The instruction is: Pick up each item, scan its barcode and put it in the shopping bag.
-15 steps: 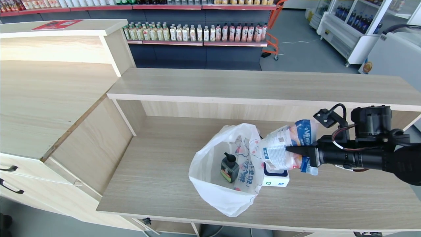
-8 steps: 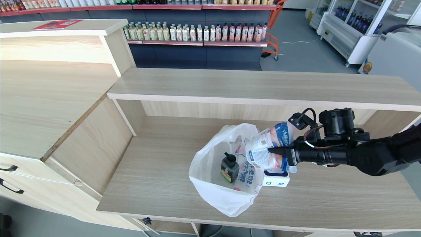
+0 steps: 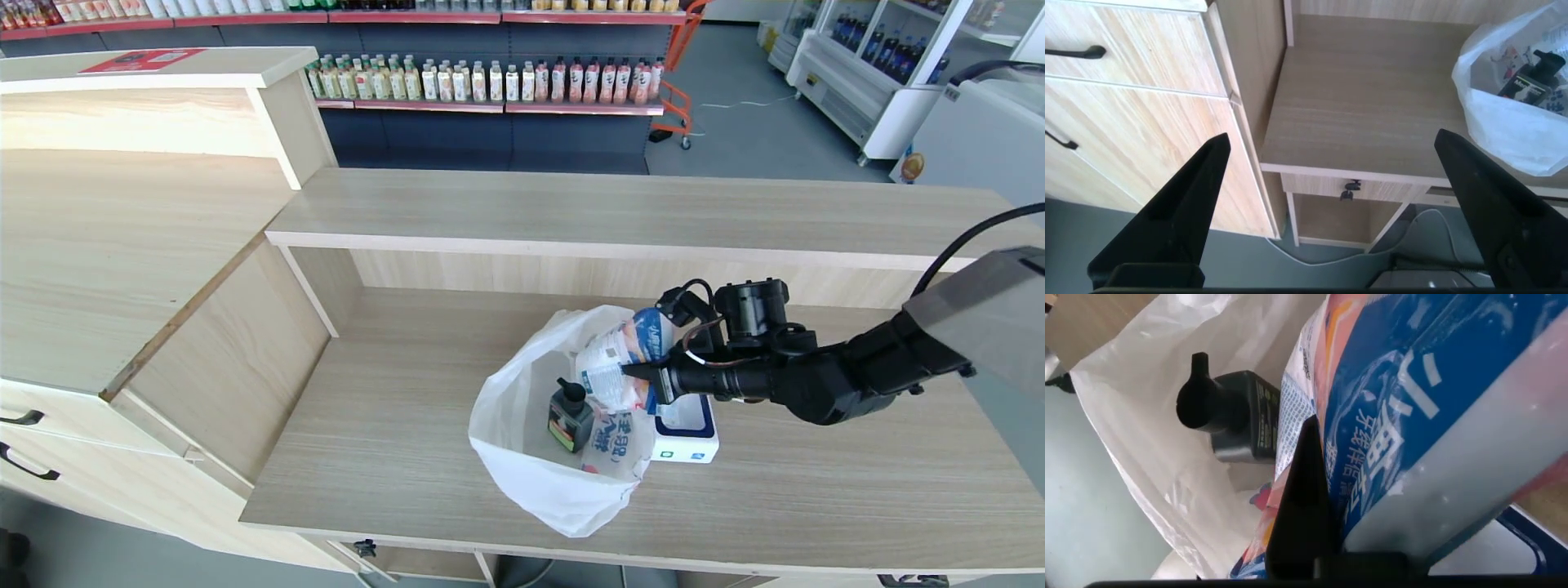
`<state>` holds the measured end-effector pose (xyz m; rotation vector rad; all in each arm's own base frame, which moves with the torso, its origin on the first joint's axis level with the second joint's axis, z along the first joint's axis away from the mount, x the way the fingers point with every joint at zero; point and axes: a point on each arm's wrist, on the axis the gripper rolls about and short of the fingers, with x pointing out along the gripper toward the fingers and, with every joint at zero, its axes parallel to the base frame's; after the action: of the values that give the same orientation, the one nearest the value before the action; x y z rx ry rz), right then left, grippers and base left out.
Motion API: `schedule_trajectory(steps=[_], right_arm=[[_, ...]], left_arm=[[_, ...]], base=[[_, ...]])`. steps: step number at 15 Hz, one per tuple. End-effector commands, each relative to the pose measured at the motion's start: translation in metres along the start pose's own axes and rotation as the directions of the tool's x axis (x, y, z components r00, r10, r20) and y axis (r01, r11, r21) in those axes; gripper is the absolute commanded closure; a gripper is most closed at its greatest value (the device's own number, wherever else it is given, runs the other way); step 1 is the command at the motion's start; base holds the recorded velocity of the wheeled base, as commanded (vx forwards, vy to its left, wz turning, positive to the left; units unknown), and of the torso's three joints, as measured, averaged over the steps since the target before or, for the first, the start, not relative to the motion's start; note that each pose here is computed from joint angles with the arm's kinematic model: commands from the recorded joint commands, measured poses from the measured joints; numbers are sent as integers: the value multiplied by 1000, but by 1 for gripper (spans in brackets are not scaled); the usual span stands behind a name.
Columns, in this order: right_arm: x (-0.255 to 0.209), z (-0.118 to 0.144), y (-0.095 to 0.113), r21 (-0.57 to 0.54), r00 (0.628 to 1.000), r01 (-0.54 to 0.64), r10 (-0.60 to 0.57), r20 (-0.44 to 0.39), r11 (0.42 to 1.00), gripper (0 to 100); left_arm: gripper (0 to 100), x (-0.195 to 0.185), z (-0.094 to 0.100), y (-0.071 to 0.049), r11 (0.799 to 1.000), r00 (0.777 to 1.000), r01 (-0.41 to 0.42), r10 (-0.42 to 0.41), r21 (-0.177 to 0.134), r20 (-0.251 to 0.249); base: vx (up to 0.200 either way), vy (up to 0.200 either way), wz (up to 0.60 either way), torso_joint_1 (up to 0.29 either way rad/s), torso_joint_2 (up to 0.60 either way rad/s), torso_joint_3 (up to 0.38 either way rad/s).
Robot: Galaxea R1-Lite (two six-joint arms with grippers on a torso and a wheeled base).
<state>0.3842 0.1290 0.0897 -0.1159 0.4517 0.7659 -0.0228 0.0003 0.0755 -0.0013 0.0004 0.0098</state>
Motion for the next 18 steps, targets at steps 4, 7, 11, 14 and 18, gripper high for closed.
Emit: schedule_trajectory(steps=[4,7,11,14,18], right_arm=[[20,-11,2,8,1000,-11,12,-29,1000,0],[-2,19,8,64,998,-13,10,58,998,0],[-95,71,27,175,972,3,-44,232,985,0],[-192,37,57,198,918,267,-312,243,943,0],[-283,-95,123,281,797,536,-587,142,796,0]], left_arm=[[0,0,0,0,1000,1000,-1,1,0,0],[0,0,0,0,1000,1000,-1,1,0,0],[0,0,0,0,1000,1000,-1,1,0,0],[0,0,0,0,1000,1000,-1,1,0,0],[0,0,0,0,1000,1000,-1,1,0,0]], base=[[0,0,0,0,0,0],[0,0,0,0,0,0],[0,0,0,0,0,0],[0,0,0,0,0,0],[0,0,0,0,0,0]])
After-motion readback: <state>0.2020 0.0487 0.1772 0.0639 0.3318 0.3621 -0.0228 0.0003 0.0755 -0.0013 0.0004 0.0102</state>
